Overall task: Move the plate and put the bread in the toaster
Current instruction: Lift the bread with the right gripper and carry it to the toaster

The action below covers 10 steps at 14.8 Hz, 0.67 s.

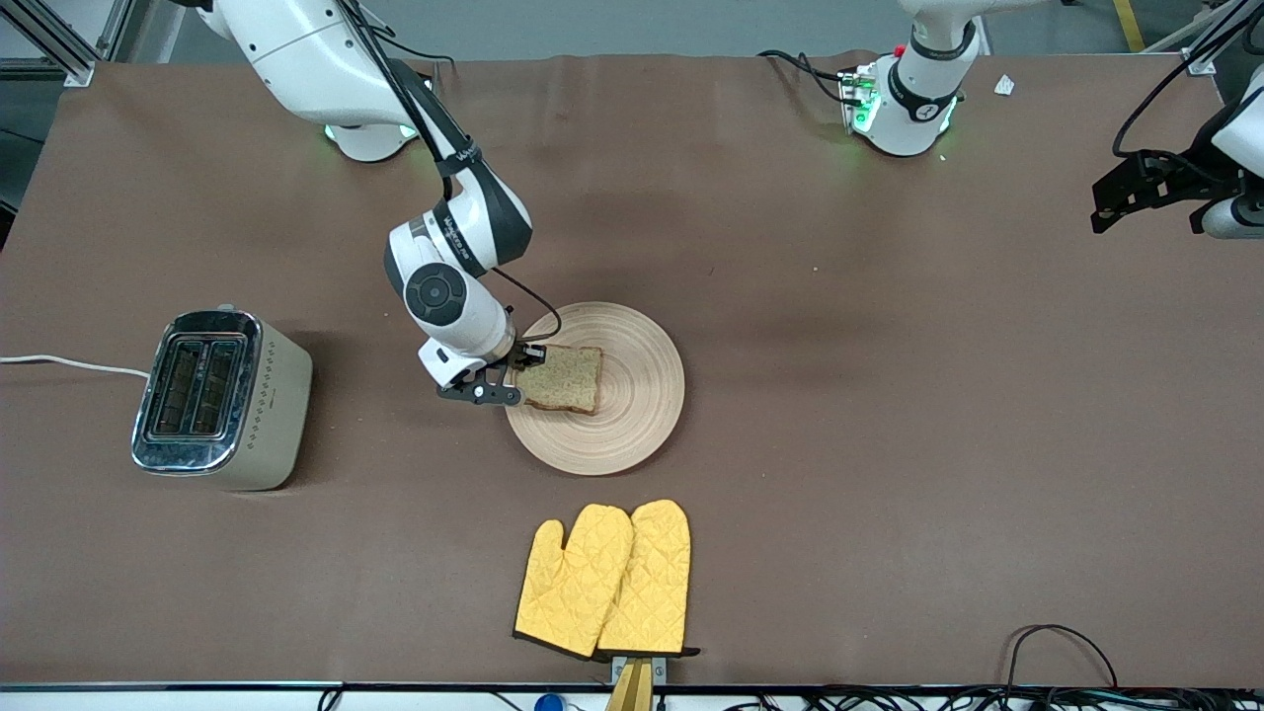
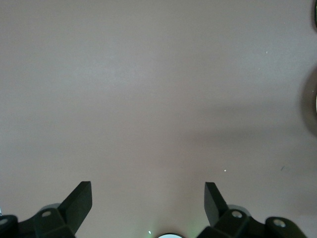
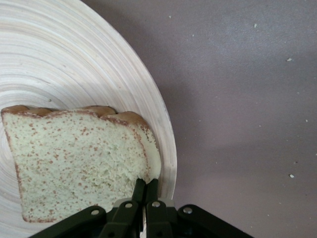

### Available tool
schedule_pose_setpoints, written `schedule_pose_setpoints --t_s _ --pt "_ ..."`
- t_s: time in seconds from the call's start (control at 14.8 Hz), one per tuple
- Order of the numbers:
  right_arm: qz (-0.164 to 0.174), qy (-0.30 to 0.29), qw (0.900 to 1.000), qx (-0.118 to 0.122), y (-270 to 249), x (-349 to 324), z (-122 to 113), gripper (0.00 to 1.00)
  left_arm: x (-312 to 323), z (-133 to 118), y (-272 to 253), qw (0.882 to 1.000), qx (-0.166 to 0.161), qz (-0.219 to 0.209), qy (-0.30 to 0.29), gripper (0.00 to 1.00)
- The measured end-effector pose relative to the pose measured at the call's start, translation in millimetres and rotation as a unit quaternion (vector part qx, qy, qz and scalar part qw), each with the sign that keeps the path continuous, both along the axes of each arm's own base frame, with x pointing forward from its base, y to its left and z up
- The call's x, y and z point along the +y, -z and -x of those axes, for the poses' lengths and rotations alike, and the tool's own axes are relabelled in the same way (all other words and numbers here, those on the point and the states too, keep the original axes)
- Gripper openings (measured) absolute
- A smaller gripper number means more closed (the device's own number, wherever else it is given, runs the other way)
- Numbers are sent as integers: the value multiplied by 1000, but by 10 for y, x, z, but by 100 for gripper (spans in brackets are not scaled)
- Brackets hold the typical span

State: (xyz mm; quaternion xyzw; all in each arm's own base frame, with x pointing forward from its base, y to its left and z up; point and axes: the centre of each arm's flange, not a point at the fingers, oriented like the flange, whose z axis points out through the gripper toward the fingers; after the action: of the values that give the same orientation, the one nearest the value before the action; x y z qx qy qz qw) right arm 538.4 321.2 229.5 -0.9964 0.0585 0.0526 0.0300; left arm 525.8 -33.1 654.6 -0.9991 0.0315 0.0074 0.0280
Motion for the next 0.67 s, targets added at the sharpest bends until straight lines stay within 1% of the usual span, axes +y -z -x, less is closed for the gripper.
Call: schedule_pose_setpoints --t_s 0.2,0.34,0.54,0.61,0.67 --pt "1 3 1000 0 -138 -8 -112 4 6 -6 10 1000 1 0 0 100" --pt "10 -1 1000 6 -419 -2 -274 4 10 -19 31 1000 3 0 -1 100" --pt "55 -21 998 0 -1031 -102 -558 4 14 -38 54 1000 4 1 -1 100" --pt "79 -32 996 -3 -1227 -168 -626 4 21 -40 53 1000 4 1 -1 100" --pt "111 -50 992 -6 -1390 -256 -675 4 42 -41 51 1000 4 1 -3 100"
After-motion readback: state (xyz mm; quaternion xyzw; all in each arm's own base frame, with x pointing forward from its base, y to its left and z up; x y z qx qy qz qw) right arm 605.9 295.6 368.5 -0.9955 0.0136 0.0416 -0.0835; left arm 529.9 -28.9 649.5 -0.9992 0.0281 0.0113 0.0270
